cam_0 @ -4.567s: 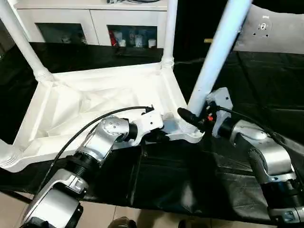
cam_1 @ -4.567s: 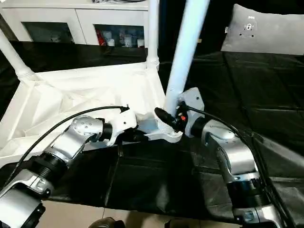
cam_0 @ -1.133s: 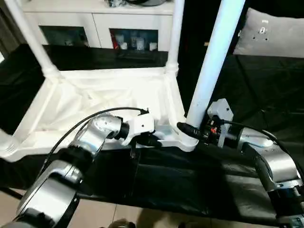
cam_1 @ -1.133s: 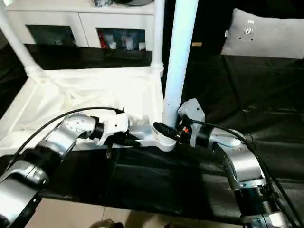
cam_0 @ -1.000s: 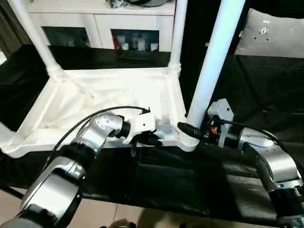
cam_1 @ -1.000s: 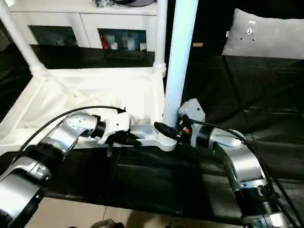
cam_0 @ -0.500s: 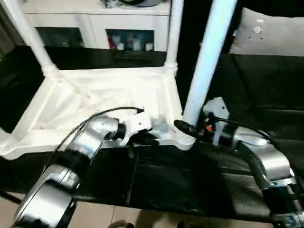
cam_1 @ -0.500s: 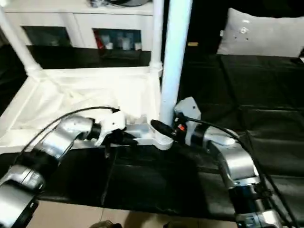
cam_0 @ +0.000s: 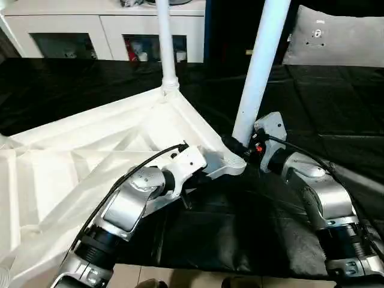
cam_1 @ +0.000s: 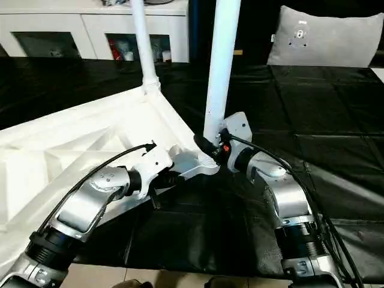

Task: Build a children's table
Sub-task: Insert table leg to table base

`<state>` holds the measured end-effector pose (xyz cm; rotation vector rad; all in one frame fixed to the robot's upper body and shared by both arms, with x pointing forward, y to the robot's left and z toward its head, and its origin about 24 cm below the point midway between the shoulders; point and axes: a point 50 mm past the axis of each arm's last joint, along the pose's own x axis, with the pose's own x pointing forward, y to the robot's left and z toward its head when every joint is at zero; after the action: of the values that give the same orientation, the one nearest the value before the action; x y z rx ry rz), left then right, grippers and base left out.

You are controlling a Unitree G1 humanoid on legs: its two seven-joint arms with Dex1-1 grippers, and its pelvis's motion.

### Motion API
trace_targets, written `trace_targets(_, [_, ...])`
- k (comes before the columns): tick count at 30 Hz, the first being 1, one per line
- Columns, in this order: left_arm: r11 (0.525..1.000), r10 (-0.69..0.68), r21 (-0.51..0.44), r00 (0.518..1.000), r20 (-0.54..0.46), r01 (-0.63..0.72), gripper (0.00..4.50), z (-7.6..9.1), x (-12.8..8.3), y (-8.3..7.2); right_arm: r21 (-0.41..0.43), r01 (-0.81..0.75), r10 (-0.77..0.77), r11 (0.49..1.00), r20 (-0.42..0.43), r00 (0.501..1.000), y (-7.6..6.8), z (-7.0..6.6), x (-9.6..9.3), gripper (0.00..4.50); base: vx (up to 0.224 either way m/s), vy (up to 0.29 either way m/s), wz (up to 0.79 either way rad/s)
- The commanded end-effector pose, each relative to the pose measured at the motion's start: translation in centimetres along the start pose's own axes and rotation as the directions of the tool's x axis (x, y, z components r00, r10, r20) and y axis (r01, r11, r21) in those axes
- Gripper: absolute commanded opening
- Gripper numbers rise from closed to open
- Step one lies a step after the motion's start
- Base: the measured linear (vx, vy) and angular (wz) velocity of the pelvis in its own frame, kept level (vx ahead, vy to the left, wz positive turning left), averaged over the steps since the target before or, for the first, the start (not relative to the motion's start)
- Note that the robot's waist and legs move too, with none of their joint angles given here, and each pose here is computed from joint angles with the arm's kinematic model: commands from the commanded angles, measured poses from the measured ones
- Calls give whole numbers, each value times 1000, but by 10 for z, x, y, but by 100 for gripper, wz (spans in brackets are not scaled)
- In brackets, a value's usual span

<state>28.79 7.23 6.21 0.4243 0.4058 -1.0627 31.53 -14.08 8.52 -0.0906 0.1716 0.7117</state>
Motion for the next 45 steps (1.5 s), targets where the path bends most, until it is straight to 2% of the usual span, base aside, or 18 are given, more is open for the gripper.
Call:
trace_targets(1, [998, -6, 68, 1000, 4, 6, 0, 12, 1, -3, 103, -1, 23, 995, -209, 978, 10, -49, 1, 189, 0, 0, 0])
trace_targets(9, [996, 33, 83, 999, -17, -31, 0, 11, -2, 1, 156, -4, 35, 988, -201, 979, 13, -51, 4, 189, 0, 0, 0])
trace_targets(10, [996, 38, 84, 999, -16, -37, 0, 11, -2, 1, 164, -6, 38, 986, -195, 980, 13, -51, 5, 224, 0, 0, 0])
trace_targets(12, [994, 48, 94, 999, -16, -46, 0, 12, -2, 4, 165, -7, 37, 986, -181, 983, 12, -49, 6, 259, 0, 0, 0])
trace_targets(13, [994, 51, 95, 999, -15, -49, 0, 12, -2, 5, 164, -9, 38, 986, -180, 983, 12, -49, 6, 259, 0, 0, 0])
trace_targets(16, [990, 59, 126, 998, -23, -56, 0, 10, -3, 11, 143, -19, 42, 989, -160, 986, 10, -48, 4, 302, 0, 0, 0])
trace_targets(20, [986, 67, 156, 997, -42, -60, 0, 6, -7, 20, 144, -41, 62, 989, -144, 988, 8, -48, -4, 326, 0, 0, 0])
trace_targets(21, [986, 68, 156, 997, -43, -61, 0, 5, -8, 21, 144, -46, 67, 989, -146, 987, 8, -48, -5, 347, 0, 0, 0])
trace_targets(24, [983, 57, 180, 996, -62, -45, 0, 1, -11, 32, 101, -84, 94, 991, -100, 991, 6, -46, -23, 364, 0, 0, 0])
trace_targets(27, [981, 44, 190, 997, -62, -32, 0, -1, -12, 34, 80, -90, 97, 993, -87, 991, 5, -45, -28, 399, 0, 0, 0])
trace_targets(30, [977, -46, 207, 999, -18, 49, 0, -4, -9, 33, -28, -53, 50, 998, -97, 994, -4, -43, -41, 413, 0, 0, 0])
trace_targets(32, [974, -69, 215, 997, -18, 71, 0, -5, -9, 33, -38, -72, 68, 997, -101, 993, -4, -42, -45, 437, 0, 0, 0])
trace_targets(34, [951, -126, 277, 991, -53, 135, 0, -10, -8, 35, -39, -178, 174, 983, -89, 981, -4, -34, -59, 444, 0, 0, 0])
trace_targets(36, [944, -142, 292, 988, -64, 154, 0, -12, -9, 36, -46, -197, 193, 979, -82, 978, -6, -30, -63, 447, 0, 0, 0])
trace_targets(39, [913, -216, 337, 973, -79, 230, 0, -12, -10, 34, -94, -200, 195, 975, -61, 979, -15, -17, -68, 447, 0, 0, 0])
trace_targets(40, [912, -219, 338, 972, -79, 233, 0, -12, -10, 34, -96, -201, 195, 975, -60, 979, -16, -17, -68, 447, 0, 0, 0])
trace_targets(42, [877, -297, 370, 951, -85, 307, 0, -10, -10, 29, -134, -255, 246, 958, -78, 966, -15, -11, -67, 447, 0, 0, 0])
trace_targets(45, [845, -349, 396, 932, -100, 359, 0, -10, -10, 25, -161, -313, 298, 936, -108, 948, -13, -11, -64, 447, 0, 0, 0])
